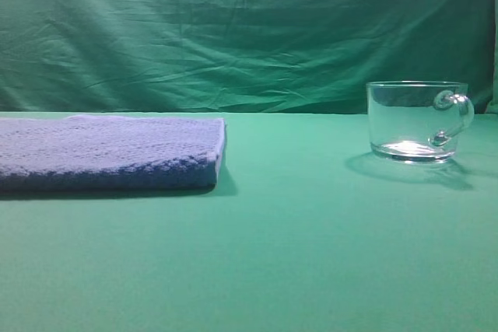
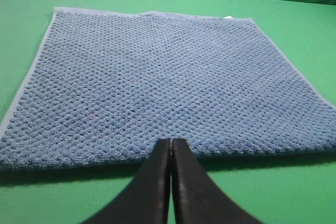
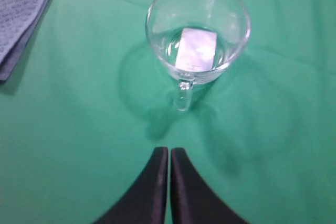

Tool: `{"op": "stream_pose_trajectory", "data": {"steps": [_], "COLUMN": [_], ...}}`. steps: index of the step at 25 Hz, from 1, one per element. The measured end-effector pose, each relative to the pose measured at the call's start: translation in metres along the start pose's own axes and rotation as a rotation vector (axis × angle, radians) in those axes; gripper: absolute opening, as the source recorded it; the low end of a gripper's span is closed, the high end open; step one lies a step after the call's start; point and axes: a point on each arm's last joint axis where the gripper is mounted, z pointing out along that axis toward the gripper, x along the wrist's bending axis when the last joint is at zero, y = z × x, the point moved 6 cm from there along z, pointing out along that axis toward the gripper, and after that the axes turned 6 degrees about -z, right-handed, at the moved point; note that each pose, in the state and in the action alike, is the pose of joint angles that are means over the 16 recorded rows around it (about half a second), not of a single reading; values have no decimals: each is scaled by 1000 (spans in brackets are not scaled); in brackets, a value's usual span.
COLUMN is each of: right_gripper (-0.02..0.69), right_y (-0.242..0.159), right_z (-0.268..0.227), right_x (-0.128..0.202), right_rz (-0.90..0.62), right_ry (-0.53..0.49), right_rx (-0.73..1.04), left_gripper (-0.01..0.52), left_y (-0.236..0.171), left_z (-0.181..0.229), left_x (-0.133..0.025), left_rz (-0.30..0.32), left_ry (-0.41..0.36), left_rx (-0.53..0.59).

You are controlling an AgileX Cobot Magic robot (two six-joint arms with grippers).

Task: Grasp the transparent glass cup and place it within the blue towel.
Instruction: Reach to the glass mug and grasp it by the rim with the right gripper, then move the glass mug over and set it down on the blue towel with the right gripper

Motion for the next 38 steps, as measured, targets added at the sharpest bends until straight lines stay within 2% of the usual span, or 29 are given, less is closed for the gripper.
{"op": "stream_pose_trajectory", "data": {"steps": [6,9,11,13,20,24,30,38], "right_gripper": [467,514,495,448,216,123,105,105], "right_y": [8,10,11,12,29,53,107,179], "right_z": [33,48,56,63,72,65,51,62], "right_x": [-7,-10,-12,-13,-17,-12,18,91], "right_rz": [7,12,14,15,14,-17,-135,-347], "right_ry": [0,-4,-8,-12,-23,-20,10,82], "right_rx": [42,48,49,47,8,-47,-159,-273], "left_gripper": [0,0,0,0,0,0,0,0], "left_y": [0,0,0,0,0,0,0,0], "left_z": [0,0,0,0,0,0,0,0], "left_x": [0,0,0,0,0,0,0,0], "left_rz": [0,0,0,0,0,0,0,0], "left_ry": [0,0,0,0,0,0,0,0], "left_rx": [0,0,0,0,0,0,0,0]}}
